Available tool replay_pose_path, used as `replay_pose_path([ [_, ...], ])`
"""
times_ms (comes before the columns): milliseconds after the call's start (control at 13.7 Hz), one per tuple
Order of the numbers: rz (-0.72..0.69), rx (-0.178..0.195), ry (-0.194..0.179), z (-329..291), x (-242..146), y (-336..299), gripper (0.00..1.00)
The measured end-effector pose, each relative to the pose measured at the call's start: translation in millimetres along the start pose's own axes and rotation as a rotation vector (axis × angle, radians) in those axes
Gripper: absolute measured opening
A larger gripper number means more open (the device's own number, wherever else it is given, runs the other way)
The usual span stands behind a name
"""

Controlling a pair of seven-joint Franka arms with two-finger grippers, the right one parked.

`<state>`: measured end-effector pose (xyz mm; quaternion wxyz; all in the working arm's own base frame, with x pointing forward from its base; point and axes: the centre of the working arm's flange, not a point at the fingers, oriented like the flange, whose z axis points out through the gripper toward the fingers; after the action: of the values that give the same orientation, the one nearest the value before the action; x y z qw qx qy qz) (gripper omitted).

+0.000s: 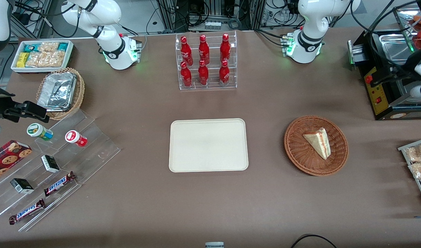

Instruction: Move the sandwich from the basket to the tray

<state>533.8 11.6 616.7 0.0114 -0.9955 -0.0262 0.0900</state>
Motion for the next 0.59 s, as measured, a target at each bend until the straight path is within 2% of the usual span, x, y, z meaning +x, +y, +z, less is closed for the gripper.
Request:
replay_pose_path([
  [220,-0.104,0.0,0.009,36.6,35.3,3.2,1.0],
  [439,-0.313,-0.009,0.053,91.7,63.0,13.2,1.0],
  [585,-0.404,-0.018,0.08,126.5,71.6,25.7,1.0],
])
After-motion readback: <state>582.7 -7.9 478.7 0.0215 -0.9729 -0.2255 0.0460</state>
